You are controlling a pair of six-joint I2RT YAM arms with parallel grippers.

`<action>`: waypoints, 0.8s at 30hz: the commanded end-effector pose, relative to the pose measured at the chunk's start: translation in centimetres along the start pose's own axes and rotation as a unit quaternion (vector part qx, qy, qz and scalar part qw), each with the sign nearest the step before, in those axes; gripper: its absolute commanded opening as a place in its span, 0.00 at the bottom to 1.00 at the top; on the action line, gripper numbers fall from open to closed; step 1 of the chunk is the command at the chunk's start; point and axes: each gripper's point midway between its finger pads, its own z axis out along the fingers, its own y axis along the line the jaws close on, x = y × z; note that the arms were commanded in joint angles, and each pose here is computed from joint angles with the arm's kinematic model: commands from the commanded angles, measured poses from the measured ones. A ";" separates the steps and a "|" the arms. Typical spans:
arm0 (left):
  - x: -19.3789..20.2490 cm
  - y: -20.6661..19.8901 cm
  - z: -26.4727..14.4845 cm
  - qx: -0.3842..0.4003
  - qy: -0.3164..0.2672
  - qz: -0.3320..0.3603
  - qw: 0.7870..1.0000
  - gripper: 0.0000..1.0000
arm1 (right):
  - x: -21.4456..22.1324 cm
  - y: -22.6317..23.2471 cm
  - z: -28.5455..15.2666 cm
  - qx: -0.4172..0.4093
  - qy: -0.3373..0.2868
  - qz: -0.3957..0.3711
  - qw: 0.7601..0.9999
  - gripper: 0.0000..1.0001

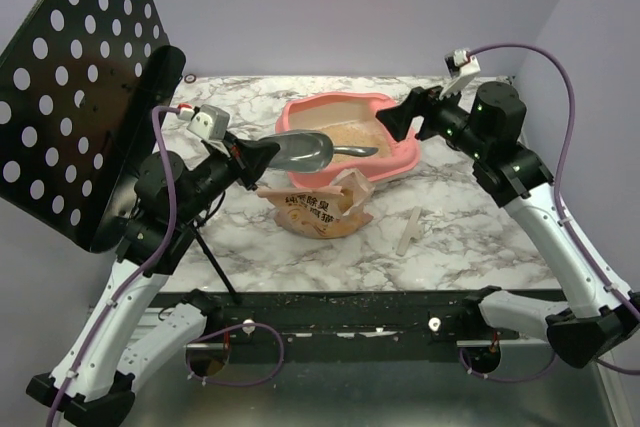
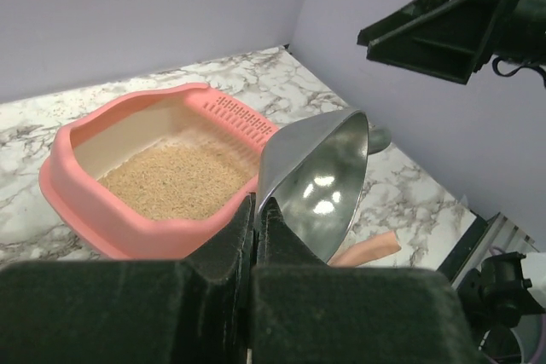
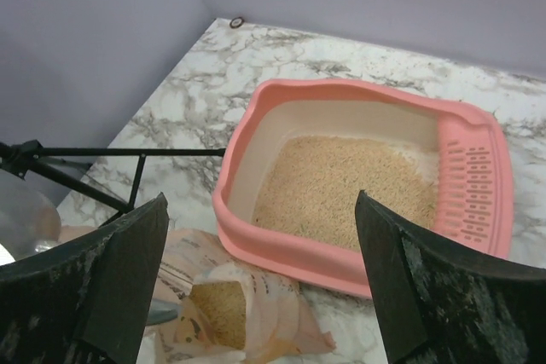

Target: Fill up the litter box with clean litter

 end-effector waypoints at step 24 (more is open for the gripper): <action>-0.6 -0.8 1.4 0.040 -0.041 -0.044 0.997 0.00 | 5.1 6.4 -3.9 -0.430 -0.071 0.119 0.892 0.82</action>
